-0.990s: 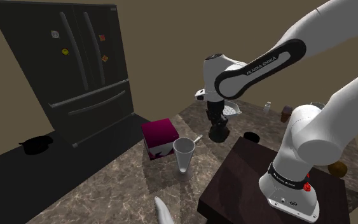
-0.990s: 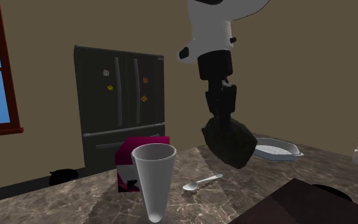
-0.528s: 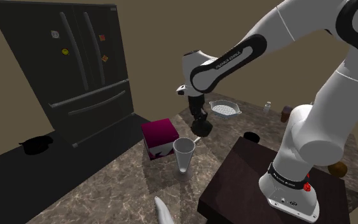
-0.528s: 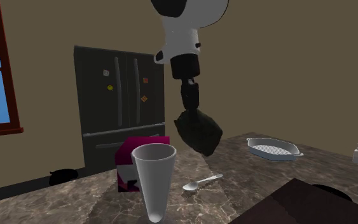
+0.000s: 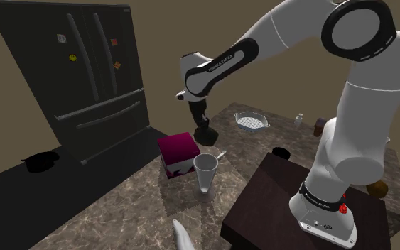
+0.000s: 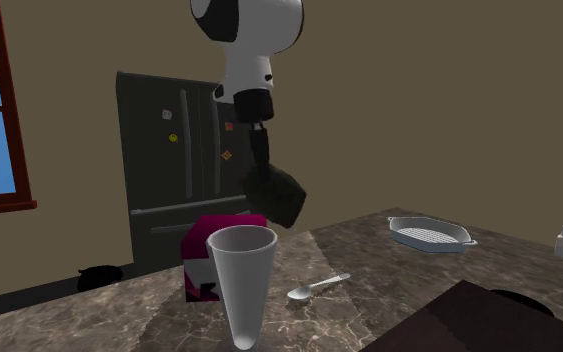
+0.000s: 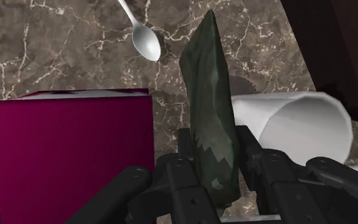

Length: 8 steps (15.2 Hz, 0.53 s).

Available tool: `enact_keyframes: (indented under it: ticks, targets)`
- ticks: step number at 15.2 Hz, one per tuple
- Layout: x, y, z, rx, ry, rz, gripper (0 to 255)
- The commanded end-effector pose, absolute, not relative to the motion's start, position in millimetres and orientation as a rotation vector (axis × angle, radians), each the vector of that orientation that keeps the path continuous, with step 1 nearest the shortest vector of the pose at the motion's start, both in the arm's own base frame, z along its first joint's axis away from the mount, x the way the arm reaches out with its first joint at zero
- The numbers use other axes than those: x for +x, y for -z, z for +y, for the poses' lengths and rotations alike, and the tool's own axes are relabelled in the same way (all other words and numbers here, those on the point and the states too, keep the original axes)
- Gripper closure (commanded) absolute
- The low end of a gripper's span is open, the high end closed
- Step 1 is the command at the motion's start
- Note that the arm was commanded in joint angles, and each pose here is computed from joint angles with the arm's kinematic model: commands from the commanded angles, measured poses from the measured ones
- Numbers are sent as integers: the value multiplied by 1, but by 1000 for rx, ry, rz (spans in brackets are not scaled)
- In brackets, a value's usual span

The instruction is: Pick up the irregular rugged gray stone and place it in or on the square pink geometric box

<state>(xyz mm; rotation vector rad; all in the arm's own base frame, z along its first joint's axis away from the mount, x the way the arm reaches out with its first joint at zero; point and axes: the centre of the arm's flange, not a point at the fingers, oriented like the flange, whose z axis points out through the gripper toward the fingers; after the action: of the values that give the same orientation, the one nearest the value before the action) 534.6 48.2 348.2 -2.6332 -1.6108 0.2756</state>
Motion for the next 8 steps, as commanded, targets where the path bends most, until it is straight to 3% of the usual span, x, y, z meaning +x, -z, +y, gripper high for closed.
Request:
enact_keyframes:
  ticks: [1, 8]
  targets:
    - [564, -347, 56, -2632, -275, -1612, 255]
    - [655, -351, 76, -2632, -275, -1612, 255]
